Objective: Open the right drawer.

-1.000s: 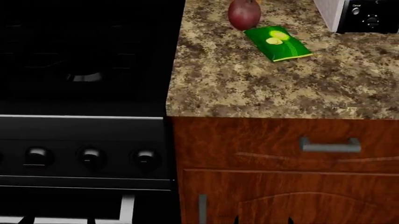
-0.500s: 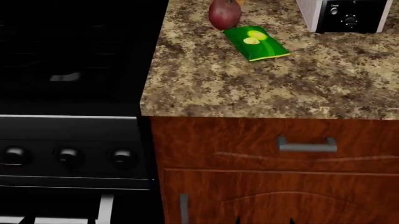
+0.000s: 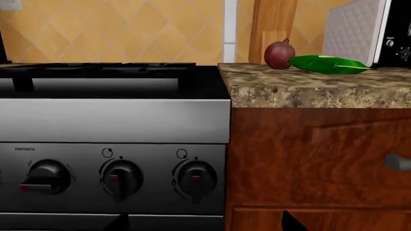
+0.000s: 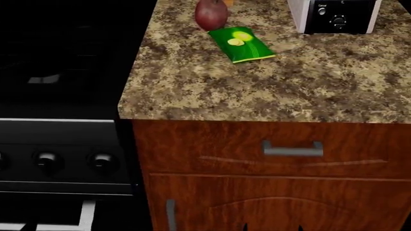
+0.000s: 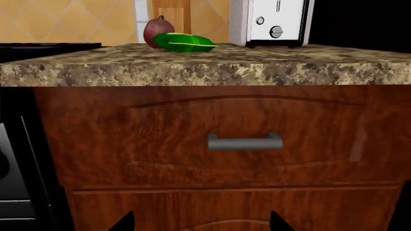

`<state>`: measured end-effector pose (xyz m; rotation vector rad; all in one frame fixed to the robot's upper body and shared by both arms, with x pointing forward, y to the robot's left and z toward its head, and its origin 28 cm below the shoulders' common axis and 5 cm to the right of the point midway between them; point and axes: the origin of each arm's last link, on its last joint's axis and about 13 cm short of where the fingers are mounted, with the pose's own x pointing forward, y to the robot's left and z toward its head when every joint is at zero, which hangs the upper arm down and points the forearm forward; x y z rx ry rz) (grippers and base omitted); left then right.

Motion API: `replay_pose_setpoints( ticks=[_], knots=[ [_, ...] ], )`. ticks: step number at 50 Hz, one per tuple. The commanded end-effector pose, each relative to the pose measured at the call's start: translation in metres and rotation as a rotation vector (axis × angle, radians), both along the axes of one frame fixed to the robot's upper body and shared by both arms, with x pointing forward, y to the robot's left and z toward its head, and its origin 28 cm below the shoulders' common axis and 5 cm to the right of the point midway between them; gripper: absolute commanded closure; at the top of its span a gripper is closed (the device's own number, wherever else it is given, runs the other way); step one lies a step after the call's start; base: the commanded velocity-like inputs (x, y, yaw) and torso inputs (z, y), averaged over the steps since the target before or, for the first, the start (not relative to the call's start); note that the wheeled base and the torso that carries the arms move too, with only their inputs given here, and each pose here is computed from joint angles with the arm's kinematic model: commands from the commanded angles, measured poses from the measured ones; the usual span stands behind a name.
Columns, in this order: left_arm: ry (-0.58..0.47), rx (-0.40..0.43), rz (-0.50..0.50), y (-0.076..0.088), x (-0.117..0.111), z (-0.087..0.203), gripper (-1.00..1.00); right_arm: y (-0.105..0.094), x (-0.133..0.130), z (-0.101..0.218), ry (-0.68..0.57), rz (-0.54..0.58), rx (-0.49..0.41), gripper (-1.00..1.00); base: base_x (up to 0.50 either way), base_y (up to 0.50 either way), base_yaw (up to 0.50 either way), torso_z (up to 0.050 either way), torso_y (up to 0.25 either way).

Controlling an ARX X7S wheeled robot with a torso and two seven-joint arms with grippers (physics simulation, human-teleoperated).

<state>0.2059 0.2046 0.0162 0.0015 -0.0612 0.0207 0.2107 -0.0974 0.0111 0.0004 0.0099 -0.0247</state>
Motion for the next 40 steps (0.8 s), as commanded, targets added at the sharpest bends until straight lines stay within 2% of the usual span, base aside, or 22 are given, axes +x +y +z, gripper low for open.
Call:
replay_pose_setpoints(
  ticks=[1, 28, 40],
  knots=[
    [-0.016, -0.009, -0.004, 0.0002, -0.0010, 0.0015, -1.00, 0.0001, 0.0003, 0.0000, -0.001, 0.000, 0.000, -1.00, 0.00, -0.16, 0.00, 0.000, 0.000],
    [-0.028, -0.024, -0.014, 0.0010, 0.0002, -0.0004, -1.00, -0.0002, 0.0004, 0.0004, 0.004, 0.000, 0.005, -1.00, 0.00, -0.15, 0.00, 0.000, 0.000],
    [-0.043, -0.020, -0.022, 0.0006, -0.0012, 0.0006, -1.00, -0.0009, 0.0002, 0.0004, -0.005, -0.007, 0.002, -1.00, 0.00, -0.01, 0.00, 0.000, 0.000]
  ],
)
